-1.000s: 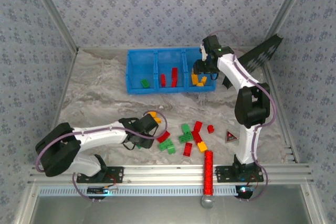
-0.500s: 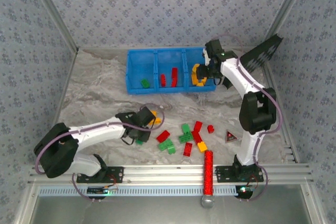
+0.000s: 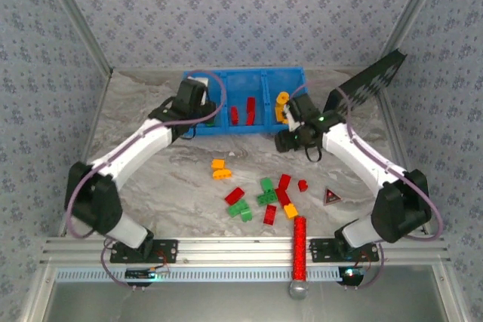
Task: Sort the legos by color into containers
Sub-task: Place the lego in the container, then pick up the lego from the center of the table.
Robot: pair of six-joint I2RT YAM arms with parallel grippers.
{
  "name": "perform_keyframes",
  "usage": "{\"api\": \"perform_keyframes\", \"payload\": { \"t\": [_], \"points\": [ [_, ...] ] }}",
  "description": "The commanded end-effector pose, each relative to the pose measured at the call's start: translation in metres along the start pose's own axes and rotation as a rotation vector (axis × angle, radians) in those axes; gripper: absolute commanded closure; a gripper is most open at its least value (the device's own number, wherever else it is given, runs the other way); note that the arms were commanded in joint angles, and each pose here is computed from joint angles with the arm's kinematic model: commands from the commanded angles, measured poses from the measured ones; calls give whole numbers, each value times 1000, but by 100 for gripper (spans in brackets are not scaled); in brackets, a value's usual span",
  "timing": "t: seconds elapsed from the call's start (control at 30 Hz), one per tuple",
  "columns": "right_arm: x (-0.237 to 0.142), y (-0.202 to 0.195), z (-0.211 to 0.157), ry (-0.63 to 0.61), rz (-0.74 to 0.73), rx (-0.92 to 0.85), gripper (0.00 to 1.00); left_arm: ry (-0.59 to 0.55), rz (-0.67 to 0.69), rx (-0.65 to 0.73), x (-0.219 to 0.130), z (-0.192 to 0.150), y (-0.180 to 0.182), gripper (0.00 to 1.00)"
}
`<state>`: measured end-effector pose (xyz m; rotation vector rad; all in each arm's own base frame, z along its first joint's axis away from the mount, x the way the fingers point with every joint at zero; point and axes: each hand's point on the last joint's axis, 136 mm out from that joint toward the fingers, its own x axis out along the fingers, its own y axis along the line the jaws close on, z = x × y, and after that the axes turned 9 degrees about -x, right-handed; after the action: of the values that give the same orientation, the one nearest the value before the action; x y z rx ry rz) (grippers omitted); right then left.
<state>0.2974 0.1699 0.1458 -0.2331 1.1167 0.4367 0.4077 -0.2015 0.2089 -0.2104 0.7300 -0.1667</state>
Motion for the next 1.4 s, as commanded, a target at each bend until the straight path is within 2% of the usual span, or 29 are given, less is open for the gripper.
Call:
{"api": "perform_keyframes", "payload": {
  "t": [0.0,0.1,0.33,0.43,0.6,0.77,0.93,1.17,1.37],
  "points": [
    [1,45,-22,26,86,-101,36,-4,-11,24,37,17,-3,75],
    [5,74,-42,71,136,-215,34,27,-9,-5,70,18,2,77],
    [13,112,-55,109,213,-255,34,93,11,-50,124,10,17,78],
    [9,141,-57,80,288,-413,32,134,21,-62,138,1,19,78],
    [4,163,-54,-10,291,-680,30,178,21,-72,152,-13,20,78],
    [12,178,-43,-130,305,-907,27,208,38,-80,159,-24,25,75],
    [27,191,-36,-186,307,-1107,26,236,44,-90,164,-33,30,71],
    [56,199,-28,-176,303,-1221,26,183,-2,-97,150,-18,23,46],
    [78,202,-24,-166,311,-1242,26,129,-33,-80,124,7,15,40]
  ]
}}
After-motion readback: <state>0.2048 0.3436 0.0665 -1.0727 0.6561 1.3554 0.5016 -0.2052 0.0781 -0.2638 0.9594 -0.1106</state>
